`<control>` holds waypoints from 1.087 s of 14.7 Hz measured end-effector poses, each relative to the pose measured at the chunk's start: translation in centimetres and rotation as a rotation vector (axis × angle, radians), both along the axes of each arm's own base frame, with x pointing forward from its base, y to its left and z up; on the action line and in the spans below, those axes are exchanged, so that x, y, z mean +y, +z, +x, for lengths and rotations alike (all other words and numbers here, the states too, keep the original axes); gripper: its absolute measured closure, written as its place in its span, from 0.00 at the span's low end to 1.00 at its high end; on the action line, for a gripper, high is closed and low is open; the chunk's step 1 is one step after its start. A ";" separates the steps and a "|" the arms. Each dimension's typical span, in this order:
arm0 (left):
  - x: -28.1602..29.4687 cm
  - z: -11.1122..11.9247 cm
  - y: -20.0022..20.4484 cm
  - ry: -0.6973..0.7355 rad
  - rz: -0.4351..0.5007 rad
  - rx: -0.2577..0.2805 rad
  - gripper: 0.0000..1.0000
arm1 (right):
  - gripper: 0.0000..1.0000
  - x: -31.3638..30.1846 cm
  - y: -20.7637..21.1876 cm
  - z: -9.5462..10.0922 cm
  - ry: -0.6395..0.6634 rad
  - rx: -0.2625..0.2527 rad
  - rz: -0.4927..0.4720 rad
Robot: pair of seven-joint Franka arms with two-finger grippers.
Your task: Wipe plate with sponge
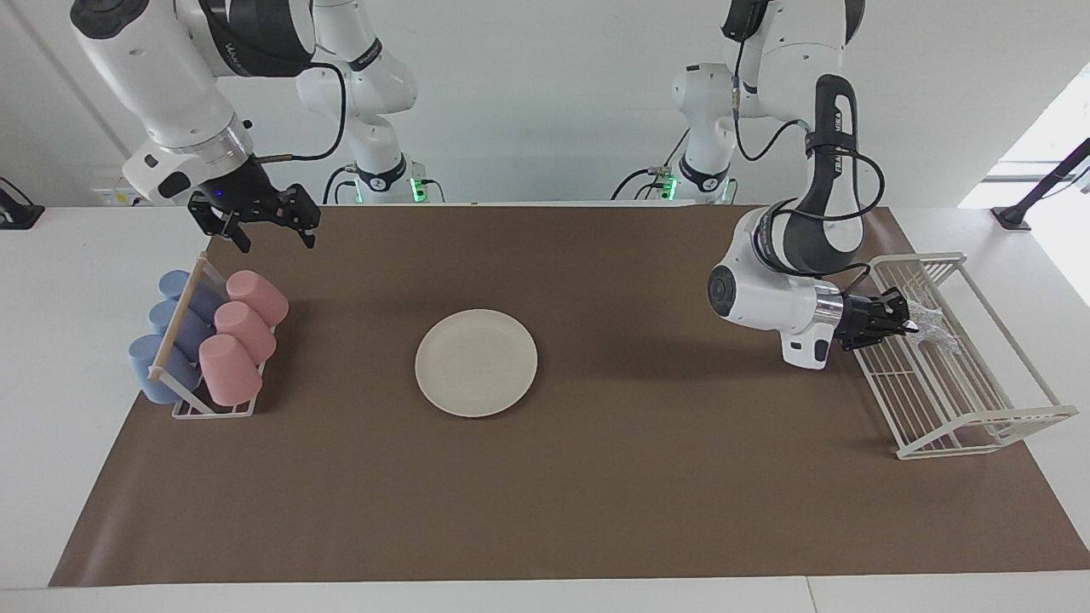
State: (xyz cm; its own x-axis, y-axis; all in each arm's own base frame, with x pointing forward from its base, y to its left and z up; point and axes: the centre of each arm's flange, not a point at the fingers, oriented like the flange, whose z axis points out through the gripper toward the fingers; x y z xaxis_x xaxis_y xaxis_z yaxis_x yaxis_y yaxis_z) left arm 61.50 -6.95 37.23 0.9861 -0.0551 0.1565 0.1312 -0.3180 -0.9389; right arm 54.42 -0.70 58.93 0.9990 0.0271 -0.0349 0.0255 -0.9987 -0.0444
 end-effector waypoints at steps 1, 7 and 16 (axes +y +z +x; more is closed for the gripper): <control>0.1 0.0 -0.1 -0.001 -0.003 -0.005 0.96 | 0.00 0.0 0.0 0.0 0.000 0.000 0.000; 1.0 0.2 -0.5 0.007 -0.018 -0.026 0.67 | 0.00 0.0 0.0 0.0 0.000 0.000 0.000; 1.1 0.1 -0.5 0.010 -0.021 -0.032 0.00 | 0.00 0.0 0.2 -0.1 0.001 -0.003 0.000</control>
State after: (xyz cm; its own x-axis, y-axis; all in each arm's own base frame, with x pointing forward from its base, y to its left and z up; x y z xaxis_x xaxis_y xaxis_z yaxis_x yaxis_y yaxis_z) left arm 61.61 -5.82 36.77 0.9811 -0.0413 0.1893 0.1648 -0.3357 -0.9275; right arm 54.35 -0.66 59.10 0.9991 0.0280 -0.0323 0.0265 -0.9987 -0.0443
